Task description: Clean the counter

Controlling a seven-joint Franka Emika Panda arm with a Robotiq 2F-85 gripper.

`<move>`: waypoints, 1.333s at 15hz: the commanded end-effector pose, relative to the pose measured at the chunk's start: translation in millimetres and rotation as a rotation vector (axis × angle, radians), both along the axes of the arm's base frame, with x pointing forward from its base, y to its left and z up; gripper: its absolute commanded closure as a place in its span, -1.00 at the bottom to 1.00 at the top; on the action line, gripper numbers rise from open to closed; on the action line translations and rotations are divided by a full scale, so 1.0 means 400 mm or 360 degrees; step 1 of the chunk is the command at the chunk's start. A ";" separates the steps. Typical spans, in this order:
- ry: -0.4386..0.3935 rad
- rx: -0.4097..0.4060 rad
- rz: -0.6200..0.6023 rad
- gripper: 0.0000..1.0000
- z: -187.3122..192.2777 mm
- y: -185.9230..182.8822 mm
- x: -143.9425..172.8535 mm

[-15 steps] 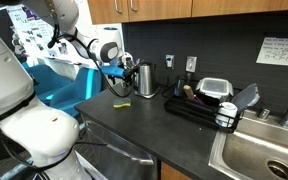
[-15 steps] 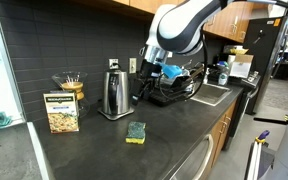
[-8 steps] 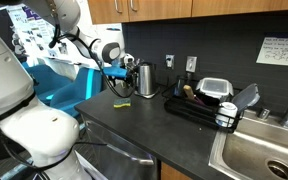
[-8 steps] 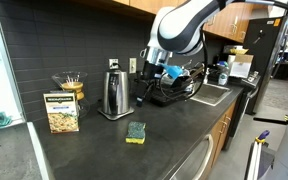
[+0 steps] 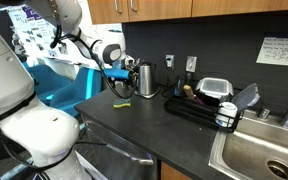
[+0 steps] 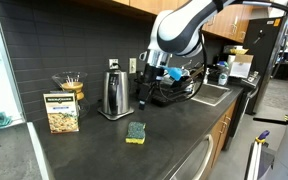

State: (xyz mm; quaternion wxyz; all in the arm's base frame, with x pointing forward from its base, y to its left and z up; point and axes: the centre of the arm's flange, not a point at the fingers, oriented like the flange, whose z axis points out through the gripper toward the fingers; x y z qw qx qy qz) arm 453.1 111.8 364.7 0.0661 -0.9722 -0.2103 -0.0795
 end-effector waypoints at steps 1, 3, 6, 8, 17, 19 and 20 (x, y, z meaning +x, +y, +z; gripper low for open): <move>-0.0019 0.0037 0.0060 -1.00 -0.021 0.040 0.020; -0.0031 0.0039 0.0076 -1.00 -0.031 0.064 0.027; -0.0031 0.0004 0.0080 -1.00 -0.042 0.080 0.024; -0.0030 0.0004 0.0079 -1.00 -0.042 0.079 0.024; -0.0023 0.0003 0.0065 -1.00 -0.043 0.081 0.024; -0.0032 0.0000 0.0039 -1.00 -0.045 0.082 0.026; -0.0038 -0.0005 0.0018 -1.00 -0.045 0.082 0.027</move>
